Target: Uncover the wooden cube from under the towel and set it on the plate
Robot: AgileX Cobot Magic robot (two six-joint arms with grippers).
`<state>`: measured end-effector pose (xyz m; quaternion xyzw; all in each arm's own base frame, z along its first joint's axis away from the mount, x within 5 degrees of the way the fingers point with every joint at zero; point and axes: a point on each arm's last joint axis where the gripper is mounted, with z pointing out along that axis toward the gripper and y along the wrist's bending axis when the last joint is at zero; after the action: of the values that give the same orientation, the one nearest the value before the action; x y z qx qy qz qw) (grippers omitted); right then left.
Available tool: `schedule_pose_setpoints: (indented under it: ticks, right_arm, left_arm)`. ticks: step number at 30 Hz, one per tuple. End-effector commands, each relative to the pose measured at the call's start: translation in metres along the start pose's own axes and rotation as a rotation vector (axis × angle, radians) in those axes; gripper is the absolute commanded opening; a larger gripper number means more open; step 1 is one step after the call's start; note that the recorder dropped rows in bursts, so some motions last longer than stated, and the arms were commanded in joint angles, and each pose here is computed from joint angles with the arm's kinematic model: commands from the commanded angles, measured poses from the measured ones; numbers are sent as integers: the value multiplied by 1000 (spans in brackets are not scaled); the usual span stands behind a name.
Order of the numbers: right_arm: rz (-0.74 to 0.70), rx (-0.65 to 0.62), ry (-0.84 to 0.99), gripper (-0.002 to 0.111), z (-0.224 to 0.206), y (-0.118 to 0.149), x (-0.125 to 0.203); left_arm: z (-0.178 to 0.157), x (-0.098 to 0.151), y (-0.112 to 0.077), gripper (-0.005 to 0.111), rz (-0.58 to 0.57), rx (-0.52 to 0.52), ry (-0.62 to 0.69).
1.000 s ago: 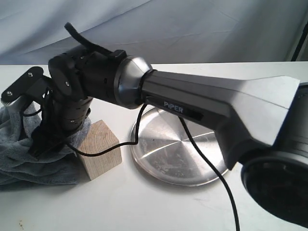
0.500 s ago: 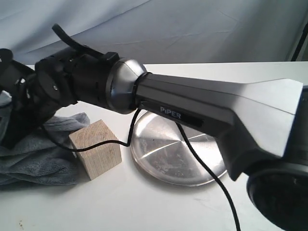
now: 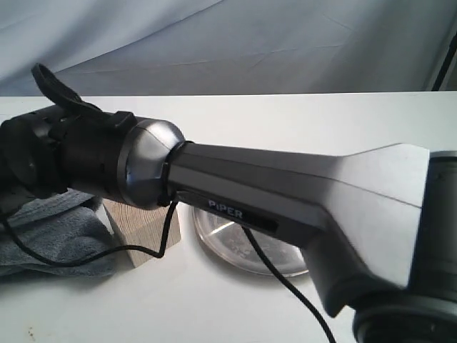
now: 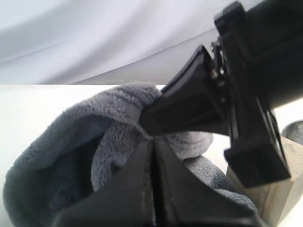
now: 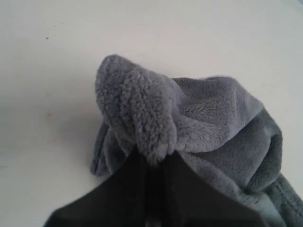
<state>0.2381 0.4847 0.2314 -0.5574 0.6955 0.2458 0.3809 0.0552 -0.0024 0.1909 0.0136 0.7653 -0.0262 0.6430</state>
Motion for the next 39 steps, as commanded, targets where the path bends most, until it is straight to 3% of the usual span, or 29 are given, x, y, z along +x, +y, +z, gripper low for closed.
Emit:
schedule_pose_setpoints:
  ticks: [1, 5, 12, 16, 22, 39]
  right_arm:
    - [6, -32, 86, 0, 12, 4, 16]
    - [55, -44, 127, 8, 17, 5, 24]
    - [107, -38, 144, 54, 13, -3, 24]
    - [175, -34, 190, 70, 3, -12, 25]
    - [134, 44, 241, 77, -12, -24, 22]
    - [232, 321, 372, 78, -41, -46, 21]
  left_arm:
    - [0, 0, 0, 0, -8, 0, -11]
    - [0, 0, 0, 0, -7, 0, -11]
    - [0, 0, 0, 0, -7, 0, -11]
    - [0, 0, 0, 0, -11, 0, -11]
    - [0, 0, 0, 0, -11, 0, -11]
    - [0, 0, 0, 0, -7, 0, -11]
